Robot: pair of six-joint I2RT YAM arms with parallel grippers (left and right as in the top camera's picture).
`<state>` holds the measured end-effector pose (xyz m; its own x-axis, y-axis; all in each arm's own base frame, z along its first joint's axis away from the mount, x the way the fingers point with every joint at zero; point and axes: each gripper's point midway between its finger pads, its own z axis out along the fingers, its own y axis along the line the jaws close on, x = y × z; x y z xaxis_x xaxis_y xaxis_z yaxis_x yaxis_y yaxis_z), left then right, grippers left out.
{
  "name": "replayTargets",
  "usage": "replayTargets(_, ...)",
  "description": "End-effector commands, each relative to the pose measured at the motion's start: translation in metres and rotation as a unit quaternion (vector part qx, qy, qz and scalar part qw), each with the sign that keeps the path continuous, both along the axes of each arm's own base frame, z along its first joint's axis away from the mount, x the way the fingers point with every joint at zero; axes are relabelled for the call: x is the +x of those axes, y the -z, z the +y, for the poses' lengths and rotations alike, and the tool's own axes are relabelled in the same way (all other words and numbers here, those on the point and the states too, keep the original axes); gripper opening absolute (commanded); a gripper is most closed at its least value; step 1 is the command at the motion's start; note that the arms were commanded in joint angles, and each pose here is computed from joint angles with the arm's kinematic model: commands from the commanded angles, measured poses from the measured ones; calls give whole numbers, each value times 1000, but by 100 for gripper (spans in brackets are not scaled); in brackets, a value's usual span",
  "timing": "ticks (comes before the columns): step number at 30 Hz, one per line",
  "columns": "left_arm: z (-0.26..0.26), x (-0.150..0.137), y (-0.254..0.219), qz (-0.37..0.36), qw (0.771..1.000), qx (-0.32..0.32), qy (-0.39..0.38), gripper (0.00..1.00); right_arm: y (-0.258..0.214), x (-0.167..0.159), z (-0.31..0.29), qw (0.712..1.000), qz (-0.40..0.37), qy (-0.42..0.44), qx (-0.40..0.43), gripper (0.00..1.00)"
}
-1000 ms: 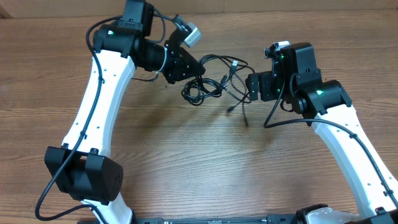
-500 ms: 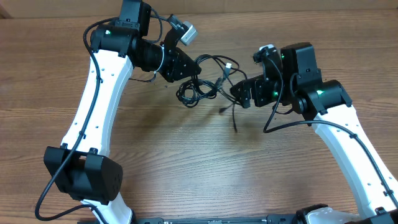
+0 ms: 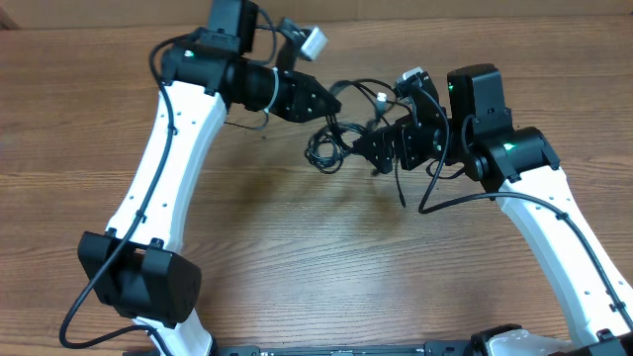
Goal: Untangle cables
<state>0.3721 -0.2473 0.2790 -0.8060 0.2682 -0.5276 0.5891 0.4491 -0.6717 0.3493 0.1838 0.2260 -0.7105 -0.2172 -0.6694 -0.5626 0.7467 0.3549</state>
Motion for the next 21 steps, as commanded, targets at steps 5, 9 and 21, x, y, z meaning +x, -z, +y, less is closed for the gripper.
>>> replayTargets(5,-4,-16,-22,3,1000,-14,6,4,-6,18,-20,999,-25,37,-25,99)
replayTargets(9,-2,-15,-21,3,1000,-12,2,4,-5,20,-25,998,-24,46,-26,99)
replayTargets(21,7,-11,-5,5,999,37,-21,4,-11,26,-24,998,-35,54,-16,100)
